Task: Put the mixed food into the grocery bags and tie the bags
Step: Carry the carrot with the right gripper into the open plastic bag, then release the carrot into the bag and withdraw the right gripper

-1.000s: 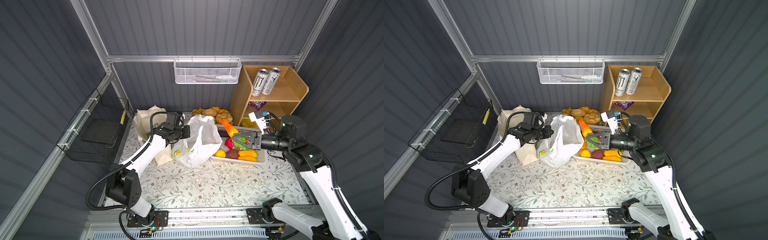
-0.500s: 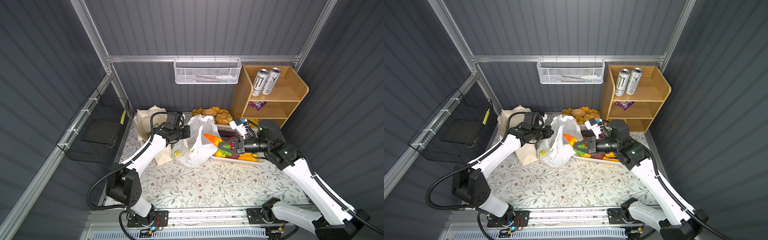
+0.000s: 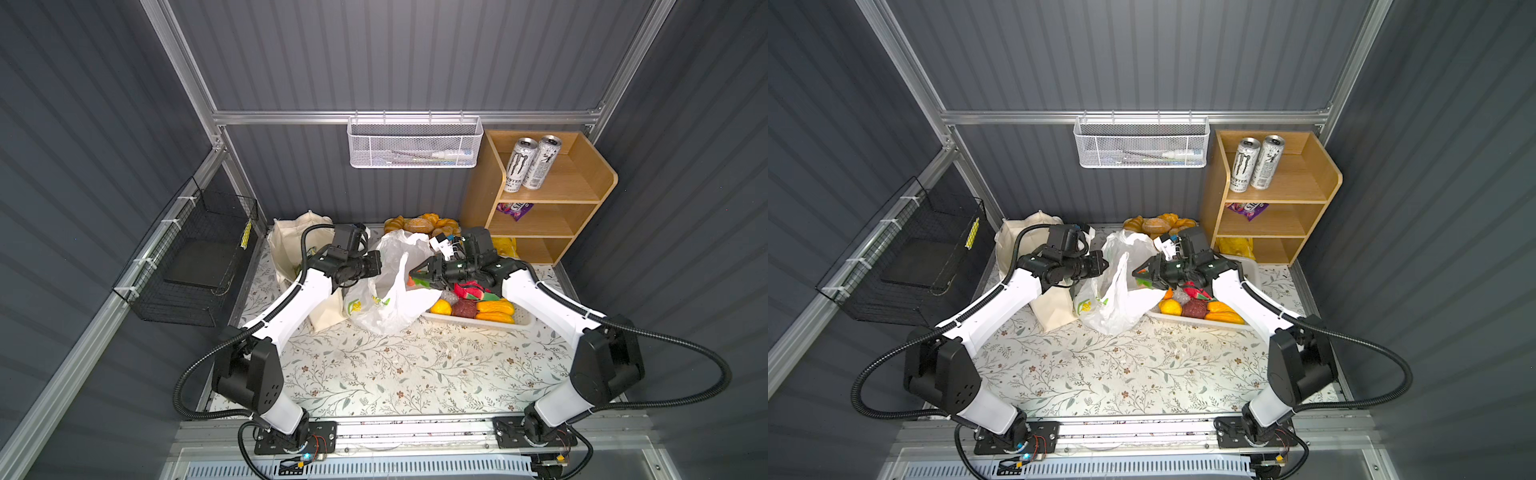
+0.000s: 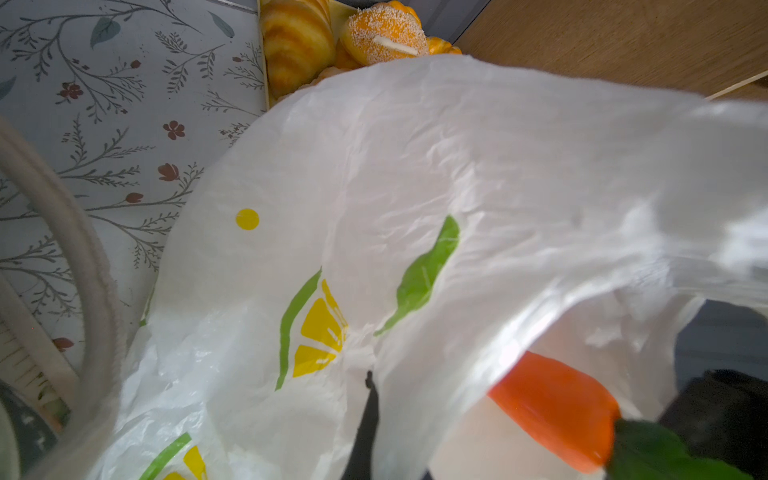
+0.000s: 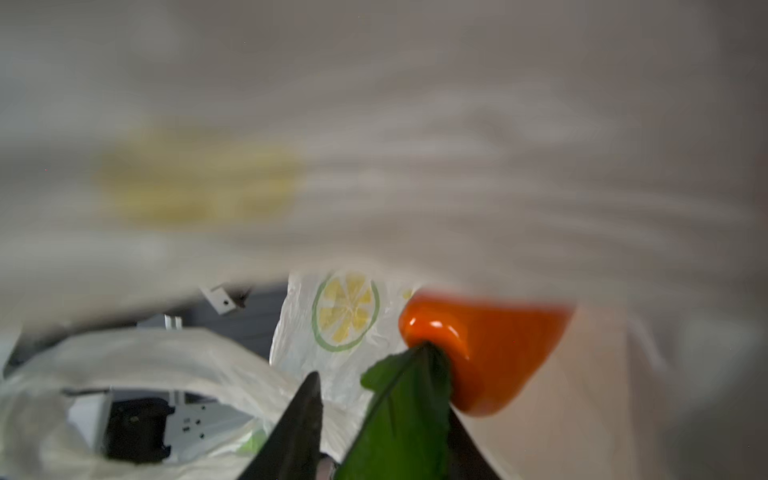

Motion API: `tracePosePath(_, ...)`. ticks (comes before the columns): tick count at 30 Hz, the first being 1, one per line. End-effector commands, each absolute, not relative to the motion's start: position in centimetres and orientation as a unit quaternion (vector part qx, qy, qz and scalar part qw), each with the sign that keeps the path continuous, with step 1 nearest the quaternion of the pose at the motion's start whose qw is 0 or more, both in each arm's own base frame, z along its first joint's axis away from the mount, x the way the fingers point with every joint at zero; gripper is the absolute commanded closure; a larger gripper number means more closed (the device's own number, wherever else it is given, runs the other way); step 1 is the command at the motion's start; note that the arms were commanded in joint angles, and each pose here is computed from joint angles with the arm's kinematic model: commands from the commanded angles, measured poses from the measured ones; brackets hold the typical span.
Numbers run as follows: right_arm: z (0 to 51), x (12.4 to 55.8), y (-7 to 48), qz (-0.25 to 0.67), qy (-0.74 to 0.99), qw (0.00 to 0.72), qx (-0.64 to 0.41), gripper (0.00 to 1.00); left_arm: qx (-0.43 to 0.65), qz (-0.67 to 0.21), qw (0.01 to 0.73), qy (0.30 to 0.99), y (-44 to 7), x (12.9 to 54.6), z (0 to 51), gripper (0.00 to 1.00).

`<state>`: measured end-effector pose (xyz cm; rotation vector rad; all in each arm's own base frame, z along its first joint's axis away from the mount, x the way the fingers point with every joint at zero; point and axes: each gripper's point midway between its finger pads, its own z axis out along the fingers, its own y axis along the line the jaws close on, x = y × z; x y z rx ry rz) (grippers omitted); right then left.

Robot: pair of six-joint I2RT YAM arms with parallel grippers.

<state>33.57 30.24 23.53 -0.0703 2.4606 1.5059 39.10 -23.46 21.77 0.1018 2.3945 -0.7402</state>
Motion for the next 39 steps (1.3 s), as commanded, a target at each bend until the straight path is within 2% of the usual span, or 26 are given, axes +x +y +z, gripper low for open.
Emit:
tracePosePath(1,26.6,33.8,29.8,0.507,0.844,0.165,-0.053,0.42,0.037,-0.296,0.323,0.898,-23.7,39.2,23.4,1.0)
tracePosePath(3,27.4,32.7,29.0,0.499,0.847,0.17,-0.068,0.36,0.037,-0.296,0.325,0.897,-23.7,39.3,23.5,1.0)
tracePosePath(6,28.4,30.2,27.1,0.493,0.849,0.175,-0.079,0.32,0.038,-0.294,0.328,0.897,-23.6,39.2,23.8,1.0)
tracePosePath(10,29.3,27.8,24.3,0.496,0.843,0.197,-0.061,0.29,0.037,-0.29,0.331,0.897,-23.5,39.4,23.8,1.0)
tracePosePath(15,29.9,27.5,21.4,0.486,0.841,0.236,-0.015,0.28,0.037,-0.291,0.332,0.896,-23.5,39.6,23.9,1.0)
tracePosePath(21,26.4,31.8,17.0,0.437,0.852,0.263,0.121,0.27,0.037,-0.294,0.335,0.894,-23.6,39.5,24.3,1.0)
tracePosePath(29,23.4,39.9,19.0,0.463,0.81,0.247,0.263,0.23,0.032,-0.303,0.334,0.892,-23.8,39.5,24.1,1.0)
tracePosePath(36,22.6,43.8,19.4,0.332,0.826,0.318,0.325,0.19,0.037,-0.308,0.341,0.888,-23.8,39.2,24.9,1.0)
tracePosePath(39,22.1,45.0,19.0,0.309,0.825,0.331,0.337,0.18,0.038,-0.31,0.344,0.886,-23.7,39.1,25.1,1.0)
